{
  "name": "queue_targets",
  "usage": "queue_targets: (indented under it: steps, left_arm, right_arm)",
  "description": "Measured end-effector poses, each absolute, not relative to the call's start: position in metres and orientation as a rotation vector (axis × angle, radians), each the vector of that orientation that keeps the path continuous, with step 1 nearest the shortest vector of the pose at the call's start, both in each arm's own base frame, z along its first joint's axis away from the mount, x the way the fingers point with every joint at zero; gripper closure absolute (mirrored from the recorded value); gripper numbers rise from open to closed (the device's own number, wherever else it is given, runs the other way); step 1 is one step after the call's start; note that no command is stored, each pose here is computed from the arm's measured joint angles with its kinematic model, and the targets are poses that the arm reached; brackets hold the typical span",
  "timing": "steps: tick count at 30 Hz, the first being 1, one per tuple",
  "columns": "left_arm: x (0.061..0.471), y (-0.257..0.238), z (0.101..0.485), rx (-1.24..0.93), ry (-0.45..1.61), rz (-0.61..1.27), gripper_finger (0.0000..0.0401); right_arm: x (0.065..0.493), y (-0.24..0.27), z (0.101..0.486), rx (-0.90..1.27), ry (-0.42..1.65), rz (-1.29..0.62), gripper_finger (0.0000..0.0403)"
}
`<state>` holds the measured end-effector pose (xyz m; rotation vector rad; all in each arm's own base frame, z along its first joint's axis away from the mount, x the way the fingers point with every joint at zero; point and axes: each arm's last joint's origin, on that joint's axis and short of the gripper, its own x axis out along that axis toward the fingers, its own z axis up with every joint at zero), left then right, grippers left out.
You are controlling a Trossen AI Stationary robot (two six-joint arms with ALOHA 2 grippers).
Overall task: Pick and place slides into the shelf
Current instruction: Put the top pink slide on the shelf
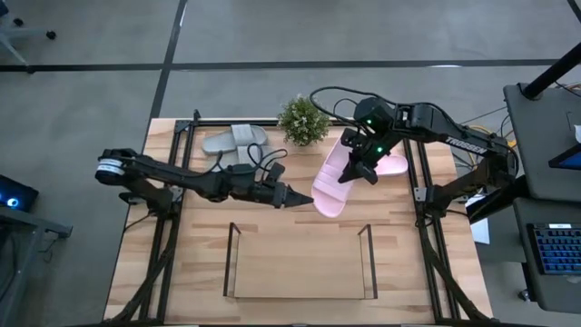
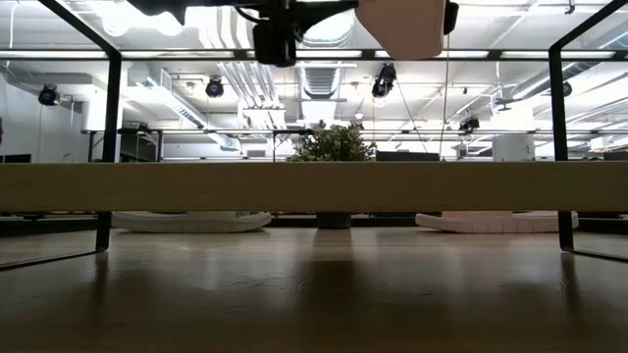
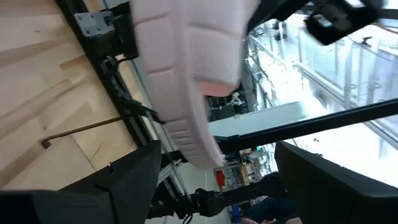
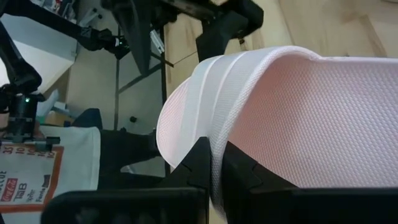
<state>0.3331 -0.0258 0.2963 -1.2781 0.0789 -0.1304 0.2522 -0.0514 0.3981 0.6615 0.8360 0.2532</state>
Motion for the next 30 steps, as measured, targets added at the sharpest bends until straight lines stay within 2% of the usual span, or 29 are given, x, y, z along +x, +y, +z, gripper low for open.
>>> queue_targets:
  steps: [10, 30]
  left_arm:
    - [0.351, -0.027, 0.291, -1.277, 0.098, -0.127, 0.0102]
    - [0.352, -0.013, 0.290, -1.276, 0.085, -0.085, 0.0102]
  right_arm:
    - [0.252, -0.051, 0.398, 0.667, 0.835, 0.269, 0.0392]
    - [0.256, -0.051, 0.403, 0.669, 0.778, 0.311, 0.0392]
